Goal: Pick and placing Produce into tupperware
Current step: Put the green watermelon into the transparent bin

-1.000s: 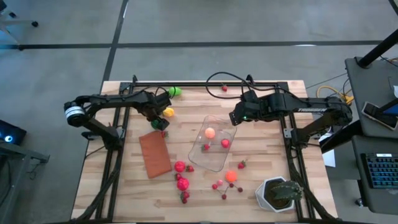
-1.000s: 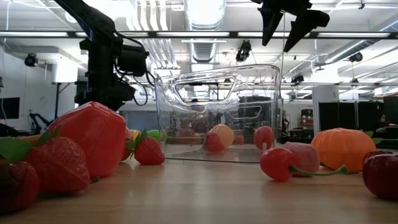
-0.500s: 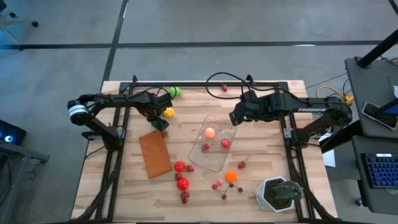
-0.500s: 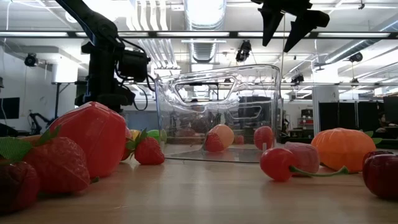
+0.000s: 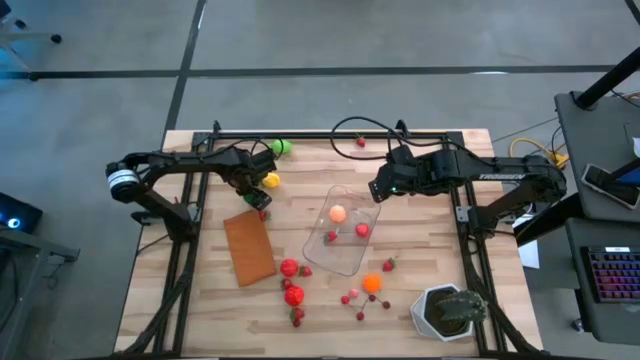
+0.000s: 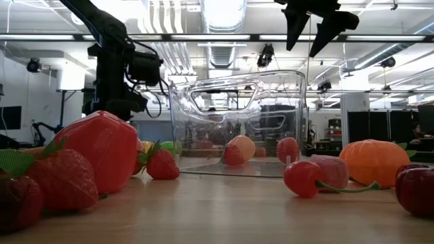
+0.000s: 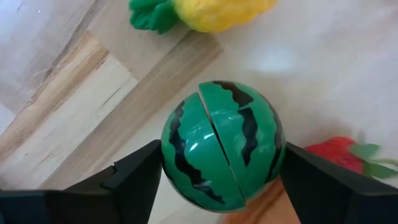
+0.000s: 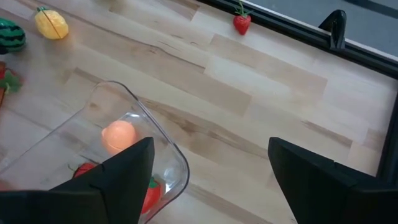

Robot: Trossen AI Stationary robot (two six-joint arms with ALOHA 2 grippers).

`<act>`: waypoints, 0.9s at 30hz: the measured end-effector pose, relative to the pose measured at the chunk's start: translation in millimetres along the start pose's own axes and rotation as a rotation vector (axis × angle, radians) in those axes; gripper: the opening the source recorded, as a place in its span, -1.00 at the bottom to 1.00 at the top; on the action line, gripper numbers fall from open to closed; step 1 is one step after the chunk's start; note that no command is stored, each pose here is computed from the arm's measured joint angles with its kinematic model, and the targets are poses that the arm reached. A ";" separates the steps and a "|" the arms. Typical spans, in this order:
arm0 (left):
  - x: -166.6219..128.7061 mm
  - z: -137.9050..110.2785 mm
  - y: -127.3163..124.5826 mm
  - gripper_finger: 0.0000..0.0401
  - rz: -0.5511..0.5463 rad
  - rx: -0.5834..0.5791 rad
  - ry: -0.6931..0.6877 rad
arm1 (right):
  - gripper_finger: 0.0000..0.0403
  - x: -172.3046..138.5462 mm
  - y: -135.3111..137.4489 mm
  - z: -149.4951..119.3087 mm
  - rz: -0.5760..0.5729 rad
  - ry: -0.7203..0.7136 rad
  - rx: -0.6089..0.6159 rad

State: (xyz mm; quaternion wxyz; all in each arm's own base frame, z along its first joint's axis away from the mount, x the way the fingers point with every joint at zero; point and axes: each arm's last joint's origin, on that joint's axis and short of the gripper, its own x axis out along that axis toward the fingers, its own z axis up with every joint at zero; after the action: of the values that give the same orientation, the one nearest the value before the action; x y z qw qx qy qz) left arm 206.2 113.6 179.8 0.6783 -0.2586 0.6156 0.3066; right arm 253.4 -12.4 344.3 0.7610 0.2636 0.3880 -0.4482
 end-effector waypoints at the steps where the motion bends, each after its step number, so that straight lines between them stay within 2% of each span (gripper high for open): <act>1: -3.6 -0.1 -0.3 0.39 -0.004 0.001 -0.013 | 0.53 0.0 0.0 0.0 0.000 0.000 -0.008; 6: -44.1 0.9 -4.0 0.39 -0.086 0.011 -0.172 | 0.49 0.0 0.0 0.0 0.000 0.000 -0.018; 12: -118.3 -0.3 -13.1 0.39 -0.314 0.194 -0.552 | 0.51 0.4 -0.2 0.8 -0.001 -0.003 -0.013; 15: -139.3 3.8 -14.6 0.38 -0.352 0.247 -0.700 | 0.52 0.9 -2.3 3.1 -0.010 -0.015 0.030; 18: -146.3 13.2 -19.0 0.38 -0.392 0.301 -0.768 | 0.52 -3.9 -8.3 6.0 -0.018 -0.055 0.073; 22: -152.6 29.1 -43.6 0.38 -0.591 0.436 -0.827 | 0.52 -20.4 -23.2 9.1 -0.005 -0.130 0.112; 24: -145.5 36.5 -59.7 0.38 -0.602 0.503 -0.815 | 0.52 -30.7 -34.3 9.8 -0.008 -0.174 0.141; 27: -127.3 47.3 -83.0 0.38 -0.563 0.615 -0.765 | 0.51 -48.0 -54.4 9.6 0.000 -0.232 0.175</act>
State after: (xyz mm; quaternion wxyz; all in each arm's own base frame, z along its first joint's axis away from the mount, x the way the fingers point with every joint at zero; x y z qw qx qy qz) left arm 292.3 79.3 309.2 0.9528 -0.0737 0.2944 -0.0077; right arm 194.3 -21.6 386.5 0.7748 0.2753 0.2569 -0.5078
